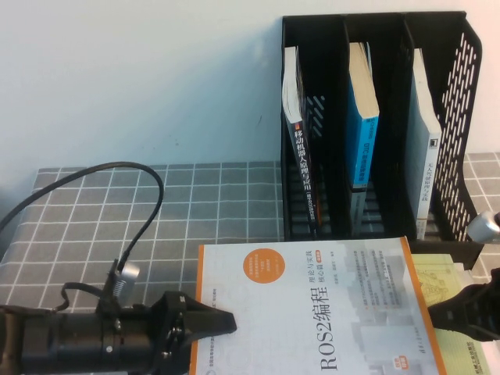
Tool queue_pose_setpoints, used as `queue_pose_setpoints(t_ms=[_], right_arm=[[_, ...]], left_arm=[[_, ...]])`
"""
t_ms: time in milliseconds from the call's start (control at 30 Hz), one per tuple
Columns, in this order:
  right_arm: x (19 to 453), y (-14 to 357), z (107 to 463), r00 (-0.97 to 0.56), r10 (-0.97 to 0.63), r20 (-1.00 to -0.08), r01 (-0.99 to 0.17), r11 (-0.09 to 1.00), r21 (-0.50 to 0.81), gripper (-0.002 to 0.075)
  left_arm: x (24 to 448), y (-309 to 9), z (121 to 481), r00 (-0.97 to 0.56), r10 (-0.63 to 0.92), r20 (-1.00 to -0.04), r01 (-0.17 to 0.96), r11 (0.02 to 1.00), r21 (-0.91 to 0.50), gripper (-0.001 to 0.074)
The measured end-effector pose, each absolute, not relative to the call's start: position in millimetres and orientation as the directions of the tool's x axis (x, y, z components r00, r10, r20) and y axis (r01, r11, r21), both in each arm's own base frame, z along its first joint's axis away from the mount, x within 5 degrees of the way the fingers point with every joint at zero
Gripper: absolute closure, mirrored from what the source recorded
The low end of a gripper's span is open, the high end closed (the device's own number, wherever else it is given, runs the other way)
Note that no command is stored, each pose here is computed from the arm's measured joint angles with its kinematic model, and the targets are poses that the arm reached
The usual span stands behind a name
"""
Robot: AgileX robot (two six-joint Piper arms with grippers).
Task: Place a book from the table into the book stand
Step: Push book with right arm, then pick up the book with your left arm
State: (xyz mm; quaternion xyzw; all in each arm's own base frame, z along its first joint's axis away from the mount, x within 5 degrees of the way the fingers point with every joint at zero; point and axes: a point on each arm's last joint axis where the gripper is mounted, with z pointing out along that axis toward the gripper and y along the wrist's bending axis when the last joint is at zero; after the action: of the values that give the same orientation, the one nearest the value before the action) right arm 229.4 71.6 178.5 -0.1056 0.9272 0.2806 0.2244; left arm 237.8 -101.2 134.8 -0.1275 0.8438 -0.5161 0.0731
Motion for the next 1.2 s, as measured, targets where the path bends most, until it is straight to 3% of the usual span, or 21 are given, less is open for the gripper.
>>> queue_pose_setpoints(t_ms=[267, 533, 1033, 1133, 1200], right_arm=[[230.4, 71.7, 178.3, -0.876, -0.073, -0.476, -0.324, 0.820, 0.472, 0.0729], [230.7, 71.7, 178.4, -0.874, -0.077, -0.480, -0.330, 0.819, 0.469, 0.0729], [231.5, 72.8, 179.6, -0.856, -0.096, -0.507, -0.364, 0.809, 0.461, 0.0729], [229.8, 72.7, 185.2, -0.840, -0.101, -0.533, -0.383, 0.806, 0.451, 0.0729], [227.5, 70.6, 194.2, -0.819, -0.090, -0.566, -0.393, 0.807, 0.440, 0.0729]], left_arm=[[249.7, -110.3, 124.7, -0.980, -0.191, 0.052, -0.112, 0.317, -0.942, 0.0242], [260.2, -86.8, 125.9, -0.954, -0.286, 0.092, -0.174, 0.276, -0.945, 0.0412], [256.2, -98.1, 126.1, -0.961, -0.252, 0.114, -0.184, 0.275, -0.944, 0.0404], [256.5, -96.3, 127.1, -0.961, -0.251, 0.114, -0.182, 0.264, -0.947, 0.0500], [256.5, -95.8, 130.0, -0.964, -0.246, 0.100, -0.163, 0.253, -0.954, 0.0608]])
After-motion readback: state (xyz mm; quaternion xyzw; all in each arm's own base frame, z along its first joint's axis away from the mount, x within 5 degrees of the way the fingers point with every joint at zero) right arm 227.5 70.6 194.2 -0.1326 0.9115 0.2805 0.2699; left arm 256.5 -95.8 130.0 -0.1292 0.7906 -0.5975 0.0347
